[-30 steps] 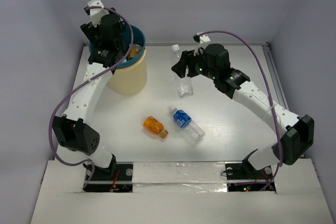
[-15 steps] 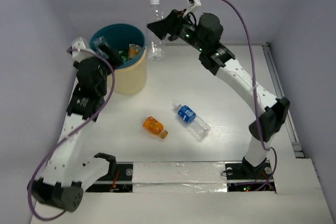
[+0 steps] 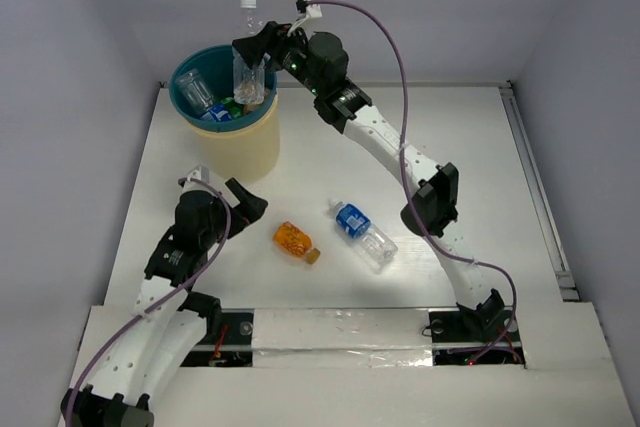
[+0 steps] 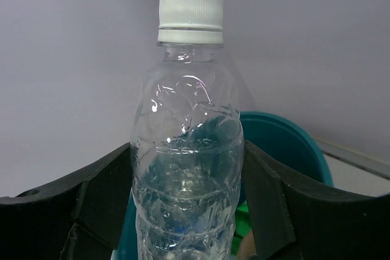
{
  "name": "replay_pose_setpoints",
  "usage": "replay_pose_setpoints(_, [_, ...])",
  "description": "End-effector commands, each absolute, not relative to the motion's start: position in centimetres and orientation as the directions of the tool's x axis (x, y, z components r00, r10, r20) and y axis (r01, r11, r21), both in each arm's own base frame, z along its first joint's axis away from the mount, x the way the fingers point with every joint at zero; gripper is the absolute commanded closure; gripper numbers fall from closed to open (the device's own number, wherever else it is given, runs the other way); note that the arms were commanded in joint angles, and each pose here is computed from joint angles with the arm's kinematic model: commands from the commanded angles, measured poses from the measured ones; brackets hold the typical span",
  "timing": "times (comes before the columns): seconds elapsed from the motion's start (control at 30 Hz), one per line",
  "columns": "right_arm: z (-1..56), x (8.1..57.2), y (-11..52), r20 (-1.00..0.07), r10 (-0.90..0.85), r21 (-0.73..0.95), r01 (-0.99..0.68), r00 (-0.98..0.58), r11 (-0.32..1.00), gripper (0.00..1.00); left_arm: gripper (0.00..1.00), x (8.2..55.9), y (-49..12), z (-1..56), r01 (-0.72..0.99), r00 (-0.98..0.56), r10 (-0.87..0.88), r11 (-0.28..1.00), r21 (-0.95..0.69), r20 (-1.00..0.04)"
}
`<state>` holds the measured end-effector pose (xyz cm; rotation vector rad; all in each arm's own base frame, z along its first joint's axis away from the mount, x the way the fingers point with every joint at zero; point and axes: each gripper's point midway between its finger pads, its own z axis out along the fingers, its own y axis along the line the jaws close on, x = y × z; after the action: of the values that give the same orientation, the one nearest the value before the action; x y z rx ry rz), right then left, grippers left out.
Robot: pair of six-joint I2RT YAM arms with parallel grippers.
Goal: Put the plastic bottles in the bin
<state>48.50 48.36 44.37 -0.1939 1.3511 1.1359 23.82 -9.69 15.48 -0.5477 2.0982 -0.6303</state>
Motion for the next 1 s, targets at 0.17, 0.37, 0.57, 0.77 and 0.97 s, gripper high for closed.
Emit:
replay_pose_setpoints(0.17, [47.6, 48.3, 47.8, -0.842, 0.540, 0.371, -0.744, -0.016, 0.556, 0.08, 0.01, 18.7, -13.4, 14.1, -0.150, -0.680, -0.608, 0.664, -0.733, -0.411])
replay_pose_setpoints(0.37, [48.8, 47.5, 47.0, -0.860, 0.510, 0.338, -0.728, 0.018, 0.596, 0.04, 0.01, 17.0, -15.3, 12.0, -0.175, -0.750, -0.571, 0.657, -0.733, -0.332])
replay_pose_setpoints(0.57, [50.1, 44.5, 43.2, -0.902, 0.431, 0.290, -0.699, 0.028, 0.653, 0.18, 0.01, 16.5, -16.6, 10.7, -0.211, -0.761, -0.575, 0.656, -0.725, -0.298])
replay_pose_setpoints(0.77, [43.7, 37.3, 37.3, -0.941, 0.324, 0.301, -0.687, -0.101, 0.661, 0.92, 0.01, 15.8, -18.2, 9.3, -0.243, -0.772, -0.583, 0.640, -0.729, -0.254])
replay_pose_setpoints(0.97, [30.8, 30.9, 32.5, -0.928, 0.161, 0.350, -0.642, -0.336, 0.682, 0.65, 0.01, 17.1, -19.5, 7.9, -0.262, -0.757, -0.587, 0.675, -0.690, -0.287])
